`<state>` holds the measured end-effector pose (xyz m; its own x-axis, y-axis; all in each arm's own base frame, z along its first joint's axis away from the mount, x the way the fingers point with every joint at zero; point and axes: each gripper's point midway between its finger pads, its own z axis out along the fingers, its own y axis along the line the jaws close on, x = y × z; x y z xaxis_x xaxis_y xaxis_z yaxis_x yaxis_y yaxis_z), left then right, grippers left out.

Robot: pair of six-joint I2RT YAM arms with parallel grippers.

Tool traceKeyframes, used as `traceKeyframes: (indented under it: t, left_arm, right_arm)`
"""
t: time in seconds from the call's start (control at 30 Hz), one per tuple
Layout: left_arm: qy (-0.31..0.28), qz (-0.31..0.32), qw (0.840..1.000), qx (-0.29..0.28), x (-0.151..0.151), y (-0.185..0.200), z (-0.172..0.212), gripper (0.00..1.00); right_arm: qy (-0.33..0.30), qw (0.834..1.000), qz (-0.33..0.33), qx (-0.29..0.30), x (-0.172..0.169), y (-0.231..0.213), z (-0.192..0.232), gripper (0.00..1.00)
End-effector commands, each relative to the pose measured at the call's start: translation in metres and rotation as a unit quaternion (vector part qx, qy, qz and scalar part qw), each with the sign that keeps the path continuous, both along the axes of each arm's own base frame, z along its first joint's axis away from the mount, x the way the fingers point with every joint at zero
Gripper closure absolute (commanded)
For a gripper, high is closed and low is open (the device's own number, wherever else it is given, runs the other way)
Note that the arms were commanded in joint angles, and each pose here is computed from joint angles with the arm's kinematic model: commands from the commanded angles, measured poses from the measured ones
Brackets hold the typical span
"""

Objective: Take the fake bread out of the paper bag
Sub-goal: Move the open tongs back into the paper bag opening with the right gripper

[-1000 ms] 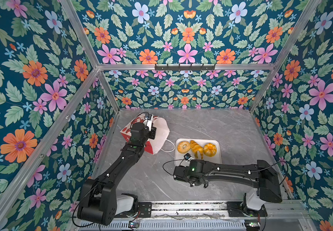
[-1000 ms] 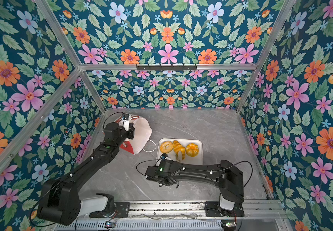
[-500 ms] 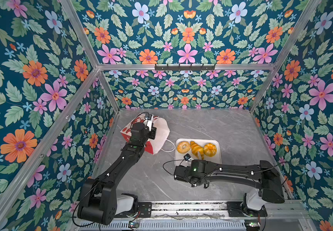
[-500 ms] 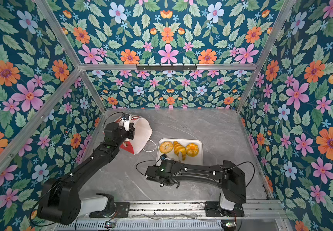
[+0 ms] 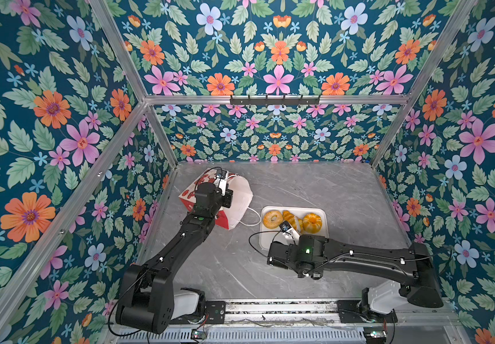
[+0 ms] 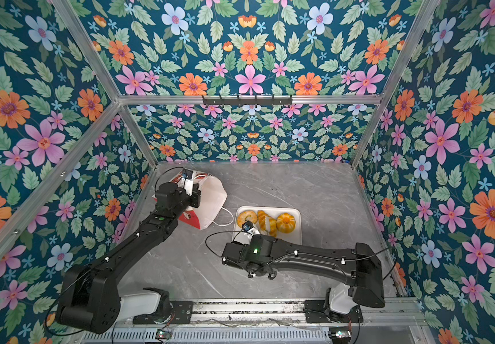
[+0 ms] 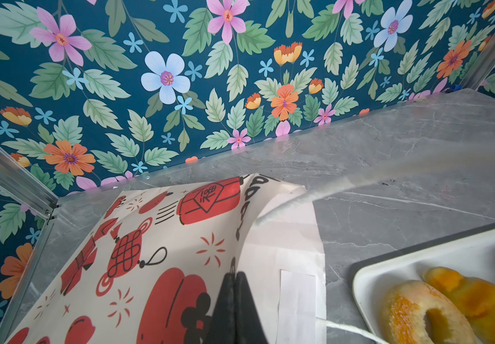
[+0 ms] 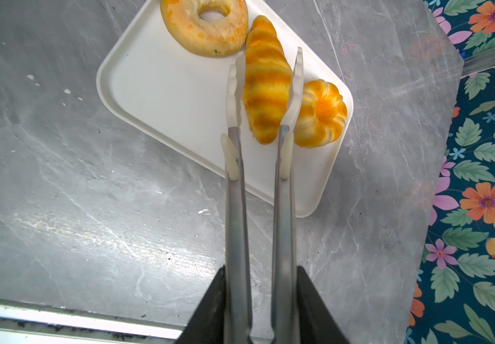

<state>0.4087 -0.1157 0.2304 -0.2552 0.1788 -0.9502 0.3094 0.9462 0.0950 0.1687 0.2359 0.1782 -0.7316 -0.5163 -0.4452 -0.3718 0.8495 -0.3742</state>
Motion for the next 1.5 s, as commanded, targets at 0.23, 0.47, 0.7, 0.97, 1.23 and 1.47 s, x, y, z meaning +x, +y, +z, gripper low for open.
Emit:
traceKeyframes:
  t: [0.23,0.47,0.7,0.97,1.23,1.47]
  left_arm:
    - [-0.012,-0.002,1.000,-0.008,0.003,-0.002,0.009,1.00]
    - [-0.014,-0.005,1.000,-0.006,0.000,-0.002,0.013,1.00]
    - [-0.007,-0.013,1.000,0.001,-0.003,-0.003,0.013,1.00]
    - [0.007,-0.029,0.999,0.018,-0.006,-0.006,0.013,1.00]
    - [0.047,-0.047,0.997,0.041,-0.012,-0.009,0.004,1.00]
    - [0.083,-0.079,0.992,0.056,-0.022,-0.015,-0.005,1.00]
  right_arm:
    - [-0.042,0.973,0.131,0.186,0.005,0.069,0.037,0.69]
    - [-0.036,0.943,0.191,0.271,0.011,0.106,0.045,0.69]
    - [-0.041,0.913,0.235,0.331,0.027,0.137,0.049,0.70]
    - [-0.033,0.902,0.229,0.364,0.084,0.159,0.035,0.71]
    - [0.011,0.884,0.235,0.403,0.110,0.184,0.006,0.71]
    - [0.034,0.864,0.230,0.447,0.117,0.205,-0.005,0.71]
